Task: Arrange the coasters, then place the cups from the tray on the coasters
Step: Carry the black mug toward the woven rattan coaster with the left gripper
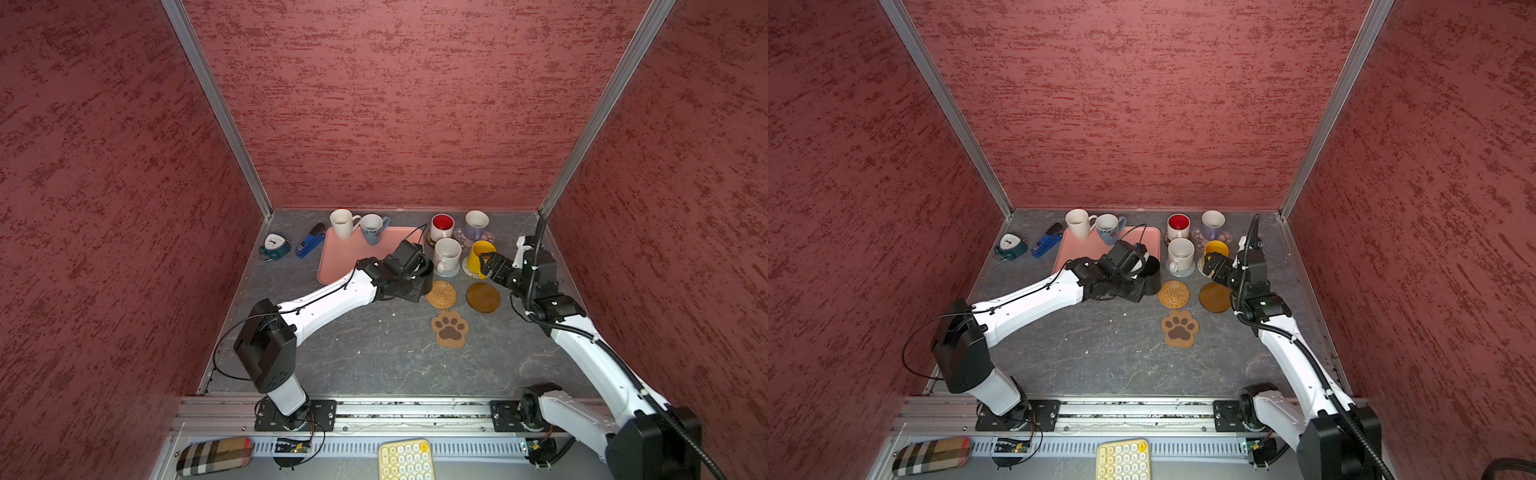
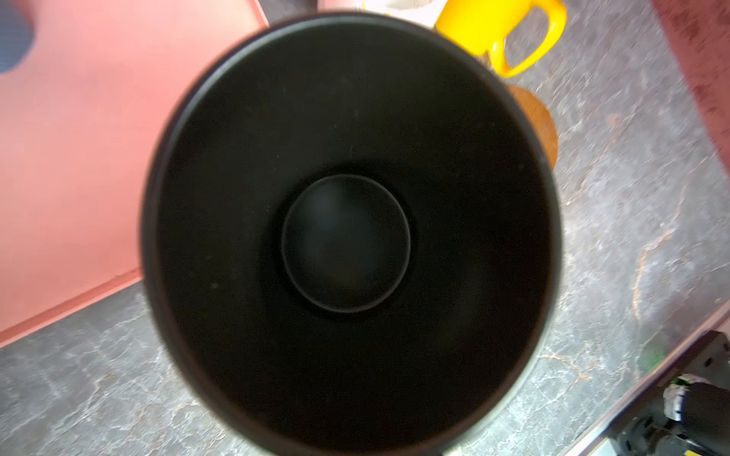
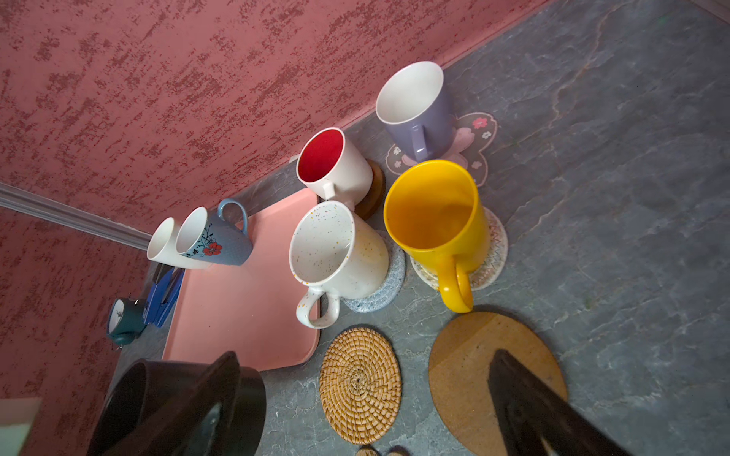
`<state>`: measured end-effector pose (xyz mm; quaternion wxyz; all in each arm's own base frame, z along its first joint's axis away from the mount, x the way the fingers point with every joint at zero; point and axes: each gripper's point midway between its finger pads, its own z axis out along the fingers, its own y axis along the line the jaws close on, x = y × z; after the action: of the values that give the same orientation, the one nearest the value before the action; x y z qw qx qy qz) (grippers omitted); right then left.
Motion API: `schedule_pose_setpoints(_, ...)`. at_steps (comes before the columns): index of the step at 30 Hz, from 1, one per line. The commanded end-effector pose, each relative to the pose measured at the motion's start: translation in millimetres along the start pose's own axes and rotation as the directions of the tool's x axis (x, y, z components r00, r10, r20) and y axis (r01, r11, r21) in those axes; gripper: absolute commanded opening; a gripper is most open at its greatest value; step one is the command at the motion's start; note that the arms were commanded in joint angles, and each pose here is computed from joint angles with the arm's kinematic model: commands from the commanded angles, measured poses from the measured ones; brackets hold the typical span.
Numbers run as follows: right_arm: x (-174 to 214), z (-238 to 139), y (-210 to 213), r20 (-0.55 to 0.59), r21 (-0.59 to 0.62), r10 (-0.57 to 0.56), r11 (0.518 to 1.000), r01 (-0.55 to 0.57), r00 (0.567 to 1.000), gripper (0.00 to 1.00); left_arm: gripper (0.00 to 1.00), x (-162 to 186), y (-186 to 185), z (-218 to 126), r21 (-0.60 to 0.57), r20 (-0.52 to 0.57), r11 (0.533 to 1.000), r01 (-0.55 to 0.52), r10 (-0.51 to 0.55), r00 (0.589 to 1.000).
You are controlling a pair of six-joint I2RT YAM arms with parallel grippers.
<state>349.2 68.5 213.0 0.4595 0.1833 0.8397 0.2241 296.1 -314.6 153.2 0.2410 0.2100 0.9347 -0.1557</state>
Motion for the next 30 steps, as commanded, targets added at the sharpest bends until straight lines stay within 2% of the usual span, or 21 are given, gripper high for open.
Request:
schedule_pose_setpoints(1, 4.9, 4.5, -6.2, -0.015, -0.007, 0.045, 0.999, -0.045, 0.999, 0.99, 0.0, -31.7, -17.7, -1.6, 0.021, 0.111, 0.999, -0.038, 0.036, 0.993)
schedule_pose_setpoints(20, 25.7, 26.2, -14.0, -0.092, -0.046, 0.046, 0.998, -0.05, 0.995, 0.99, 0.0, -40.9, -35.5, 49.6, 0.047, 0.086, 0.996, -0.071, 0.066, 0.994)
schedule_pose_setpoints(30, 27.4, 32.6, -17.3, -0.099, -0.044, 0.041, 0.998, -0.046, 0.994, 0.99, 0.0, -45.5, -39.8, 61.4, 0.062, 0.089, 0.995, -0.081, 0.076, 0.993)
